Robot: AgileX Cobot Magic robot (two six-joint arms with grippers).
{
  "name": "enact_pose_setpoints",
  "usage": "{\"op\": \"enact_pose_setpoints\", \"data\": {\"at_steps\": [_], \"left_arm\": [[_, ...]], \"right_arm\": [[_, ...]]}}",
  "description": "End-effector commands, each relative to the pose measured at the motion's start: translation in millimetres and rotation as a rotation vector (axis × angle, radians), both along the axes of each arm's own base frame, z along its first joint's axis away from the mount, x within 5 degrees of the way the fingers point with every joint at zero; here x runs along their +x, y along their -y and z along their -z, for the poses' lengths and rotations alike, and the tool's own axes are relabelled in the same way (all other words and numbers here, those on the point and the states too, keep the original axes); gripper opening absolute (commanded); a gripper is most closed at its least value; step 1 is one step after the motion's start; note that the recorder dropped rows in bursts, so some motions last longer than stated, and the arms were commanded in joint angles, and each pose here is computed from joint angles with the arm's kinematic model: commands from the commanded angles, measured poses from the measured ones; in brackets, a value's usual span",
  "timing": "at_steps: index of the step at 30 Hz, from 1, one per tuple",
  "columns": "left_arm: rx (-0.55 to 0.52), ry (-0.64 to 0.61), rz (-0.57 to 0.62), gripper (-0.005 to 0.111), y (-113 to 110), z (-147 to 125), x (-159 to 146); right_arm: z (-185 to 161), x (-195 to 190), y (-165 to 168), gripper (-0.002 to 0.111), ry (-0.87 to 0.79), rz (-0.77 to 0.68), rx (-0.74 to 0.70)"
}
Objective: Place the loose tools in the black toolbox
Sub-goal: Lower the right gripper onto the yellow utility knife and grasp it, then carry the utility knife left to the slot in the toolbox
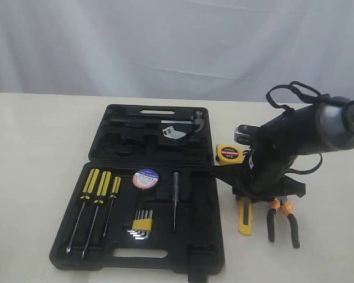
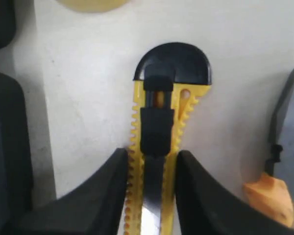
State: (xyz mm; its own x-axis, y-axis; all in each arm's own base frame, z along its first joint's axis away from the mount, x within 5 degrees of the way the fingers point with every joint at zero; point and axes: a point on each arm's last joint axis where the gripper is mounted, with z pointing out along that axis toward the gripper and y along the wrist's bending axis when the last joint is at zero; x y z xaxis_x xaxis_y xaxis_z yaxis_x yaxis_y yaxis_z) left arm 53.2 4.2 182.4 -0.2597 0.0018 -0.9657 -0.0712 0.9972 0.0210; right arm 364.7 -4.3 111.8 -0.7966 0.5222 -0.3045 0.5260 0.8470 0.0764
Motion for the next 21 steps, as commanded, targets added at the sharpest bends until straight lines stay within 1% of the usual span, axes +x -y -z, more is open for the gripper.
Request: {"op": "enact_pose_setpoints", "data": {"at_steps": [1, 6, 9, 13, 15, 21], "left_arm": [[-0.014, 0.008, 0.005, 0.000, 1, 0, 0], [-0.014, 0.008, 0.005, 0.000, 1, 0, 0], [-0.014, 0.008, 0.005, 0.000, 1, 0, 0], [-0.014, 0.008, 0.005, 0.000, 1, 0, 0], [-0.014, 0.008, 0.005, 0.000, 1, 0, 0], [-0.014, 0.008, 0.005, 0.000, 1, 0, 0]], "right_arm": [[1, -4, 0, -0.001, -0.028, -0.027, -0.010], [-31, -7, 1, -0.001, 0.021, -0.061, -0.029], [-55, -11, -4, -0.001, 0.061, -0.117, -0.050], [-81, -18, -13, -0.001, 0.107, -0.155, -0.060], [-87, -20, -20, -0.001, 0.124, -0.175, -0.059], [-87, -18, -49, -0.001, 0.174, -0.243, -0.037]]}}
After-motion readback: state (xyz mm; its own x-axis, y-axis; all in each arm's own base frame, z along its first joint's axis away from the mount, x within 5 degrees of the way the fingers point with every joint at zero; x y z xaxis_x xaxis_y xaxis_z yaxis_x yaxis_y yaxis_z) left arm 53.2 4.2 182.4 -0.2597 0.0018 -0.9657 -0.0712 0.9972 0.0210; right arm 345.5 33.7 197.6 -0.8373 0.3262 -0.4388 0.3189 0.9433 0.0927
